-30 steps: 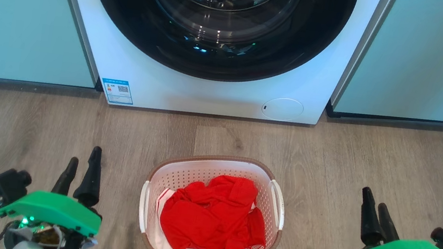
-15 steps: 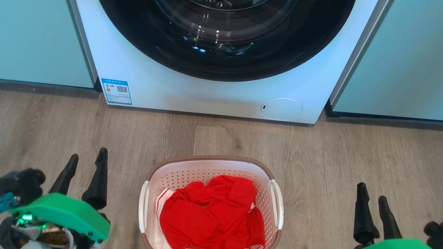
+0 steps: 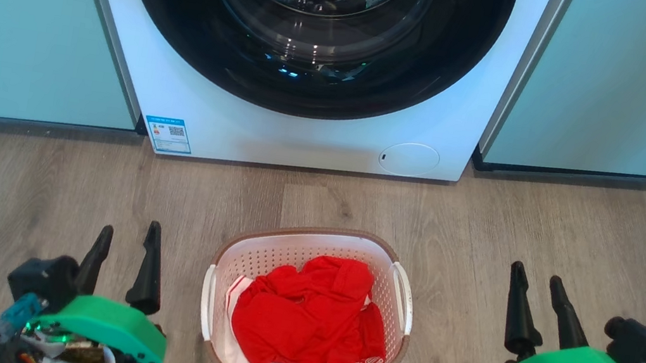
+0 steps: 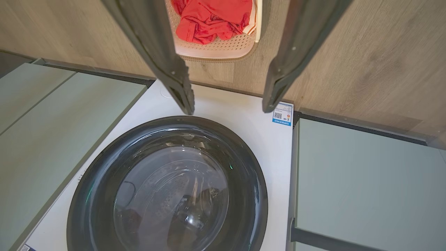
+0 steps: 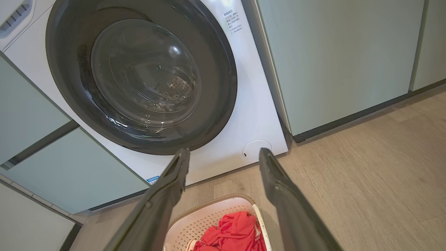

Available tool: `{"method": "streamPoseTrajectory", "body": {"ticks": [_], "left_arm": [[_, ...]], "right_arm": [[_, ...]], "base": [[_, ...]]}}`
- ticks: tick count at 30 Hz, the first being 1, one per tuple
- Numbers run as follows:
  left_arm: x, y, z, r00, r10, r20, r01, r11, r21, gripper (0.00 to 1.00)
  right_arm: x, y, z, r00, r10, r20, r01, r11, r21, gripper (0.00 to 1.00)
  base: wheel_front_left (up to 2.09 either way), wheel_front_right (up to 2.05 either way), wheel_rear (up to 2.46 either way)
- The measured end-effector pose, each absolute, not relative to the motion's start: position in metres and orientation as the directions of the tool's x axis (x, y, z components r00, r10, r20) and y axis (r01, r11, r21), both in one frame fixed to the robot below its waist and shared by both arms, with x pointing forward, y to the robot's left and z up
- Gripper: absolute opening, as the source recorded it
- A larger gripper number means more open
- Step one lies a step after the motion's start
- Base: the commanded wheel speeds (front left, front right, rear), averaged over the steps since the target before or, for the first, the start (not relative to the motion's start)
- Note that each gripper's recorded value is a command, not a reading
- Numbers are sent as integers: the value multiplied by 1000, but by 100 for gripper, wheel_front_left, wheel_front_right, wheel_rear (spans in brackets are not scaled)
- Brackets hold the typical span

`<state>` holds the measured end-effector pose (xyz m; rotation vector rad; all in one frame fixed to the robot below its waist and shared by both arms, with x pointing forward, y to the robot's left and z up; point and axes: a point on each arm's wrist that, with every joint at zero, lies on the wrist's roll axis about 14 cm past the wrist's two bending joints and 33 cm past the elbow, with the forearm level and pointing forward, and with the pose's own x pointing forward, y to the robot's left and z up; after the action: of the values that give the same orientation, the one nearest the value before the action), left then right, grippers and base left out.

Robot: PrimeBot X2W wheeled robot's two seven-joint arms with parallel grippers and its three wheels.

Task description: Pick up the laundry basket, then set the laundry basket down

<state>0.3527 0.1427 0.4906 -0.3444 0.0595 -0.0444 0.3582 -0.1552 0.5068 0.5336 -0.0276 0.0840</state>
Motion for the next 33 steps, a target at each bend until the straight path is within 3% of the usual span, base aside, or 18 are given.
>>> {"method": "streamPoseTrajectory", "body": {"ticks": [33], "left_arm": [[340, 128, 506, 989, -126, 73, 128, 992, -22, 100]], "right_arm": [[351, -127, 530, 970, 184, 159, -211, 961, 179, 100]], "base": [[0, 0, 0]]}}
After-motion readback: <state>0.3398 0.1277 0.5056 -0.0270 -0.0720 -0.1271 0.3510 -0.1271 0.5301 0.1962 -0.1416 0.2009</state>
